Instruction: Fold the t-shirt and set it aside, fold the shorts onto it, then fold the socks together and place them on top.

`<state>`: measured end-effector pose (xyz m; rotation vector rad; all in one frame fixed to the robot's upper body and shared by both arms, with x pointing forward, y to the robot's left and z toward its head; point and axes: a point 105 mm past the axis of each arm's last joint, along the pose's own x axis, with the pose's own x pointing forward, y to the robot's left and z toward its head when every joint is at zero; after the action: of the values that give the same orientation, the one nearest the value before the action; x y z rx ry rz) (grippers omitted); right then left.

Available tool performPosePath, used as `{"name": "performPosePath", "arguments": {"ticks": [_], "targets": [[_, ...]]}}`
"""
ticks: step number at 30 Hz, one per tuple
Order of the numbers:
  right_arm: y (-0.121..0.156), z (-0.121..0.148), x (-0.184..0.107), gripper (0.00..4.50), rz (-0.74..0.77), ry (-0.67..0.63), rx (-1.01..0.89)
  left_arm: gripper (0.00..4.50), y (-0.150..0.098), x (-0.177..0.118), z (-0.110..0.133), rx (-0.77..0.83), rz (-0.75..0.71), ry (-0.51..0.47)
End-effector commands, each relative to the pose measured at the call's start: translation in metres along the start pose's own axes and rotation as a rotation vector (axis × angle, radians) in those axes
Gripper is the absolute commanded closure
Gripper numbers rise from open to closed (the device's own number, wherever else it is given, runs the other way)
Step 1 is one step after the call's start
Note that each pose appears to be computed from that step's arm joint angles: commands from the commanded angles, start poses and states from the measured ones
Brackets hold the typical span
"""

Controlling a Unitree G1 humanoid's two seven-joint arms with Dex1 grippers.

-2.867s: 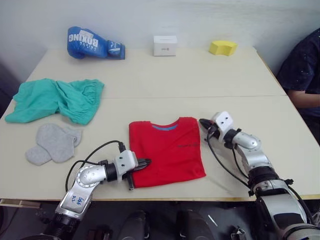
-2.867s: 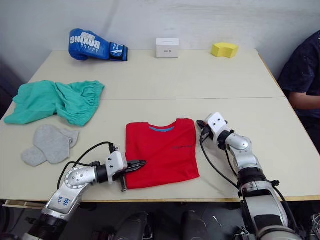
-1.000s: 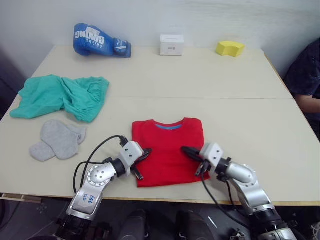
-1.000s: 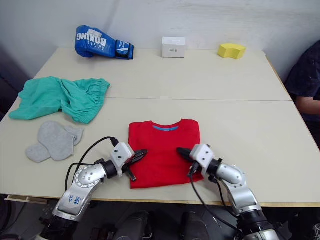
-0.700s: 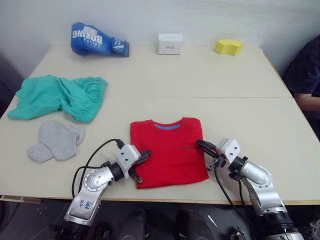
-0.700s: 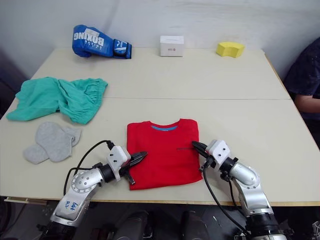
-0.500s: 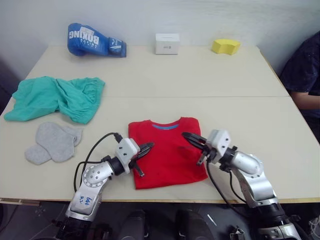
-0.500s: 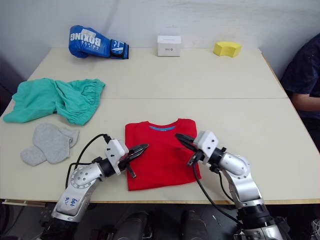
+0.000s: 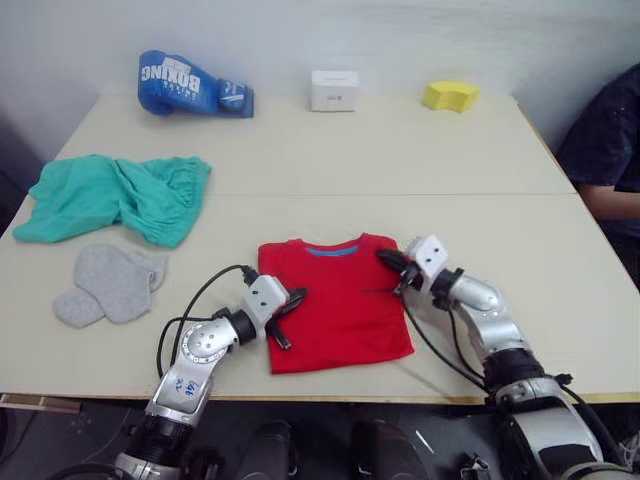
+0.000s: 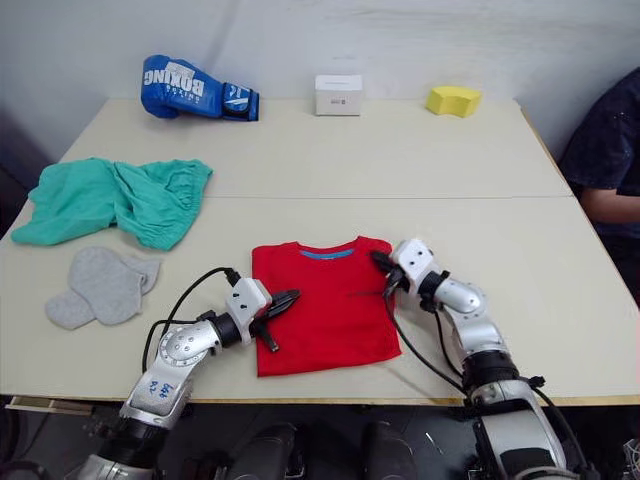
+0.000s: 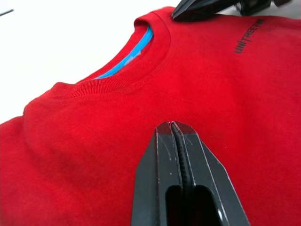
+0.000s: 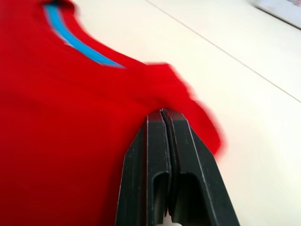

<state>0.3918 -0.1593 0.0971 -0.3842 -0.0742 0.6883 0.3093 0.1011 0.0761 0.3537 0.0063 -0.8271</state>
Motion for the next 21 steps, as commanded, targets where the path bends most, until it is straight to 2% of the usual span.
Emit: {"name": "performPosePath", "arguments": {"ticks": [1, 4, 6, 7, 11, 12, 15, 18, 21], "targets": [[-0.033, 0.001, -0.017, 4.50, -0.097, -0.034, 0.080, 4.47, 0.000, -0.006, -0.018, -0.013, -0.001, 0.066], [-0.042, 0.013, -0.026, 4.50, -0.055, -0.088, 0.138, 4.47, 0.001, -0.008, -0.014, -0.008, 0.004, 0.041], [-0.043, 0.018, -0.034, 4.14, 0.004, -0.092, 0.216, 4.50, 0.002, -0.009, -0.008, 0.000, 0.007, 0.005], [-0.044, 0.019, -0.039, 3.91, 0.028, -0.069, 0.242, 4.50, 0.003, -0.009, -0.002, 0.011, 0.005, -0.025], [-0.031, 0.020, -0.068, 2.49, 0.192, 0.104, 0.431, 4.50, 0.007, -0.009, 0.013, 0.028, -0.014, -0.108], [-0.026, 0.027, -0.075, 2.17, 0.238, 0.113, 0.494, 4.50, 0.007, -0.010, 0.014, 0.022, -0.016, -0.117], [-0.012, 0.046, -0.089, 1.11, 0.339, 0.145, 0.731, 4.50, 0.004, -0.013, 0.010, -0.001, -0.035, -0.116], [0.007, 0.046, -0.103, 0.12, 0.404, 0.283, 0.907, 4.50, -0.003, -0.013, 0.008, -0.003, -0.081, -0.108], [0.021, 0.030, -0.106, 0.05, 0.384, 0.450, 0.971, 4.50, -0.006, -0.011, 0.008, -0.002, -0.101, -0.106]]}}
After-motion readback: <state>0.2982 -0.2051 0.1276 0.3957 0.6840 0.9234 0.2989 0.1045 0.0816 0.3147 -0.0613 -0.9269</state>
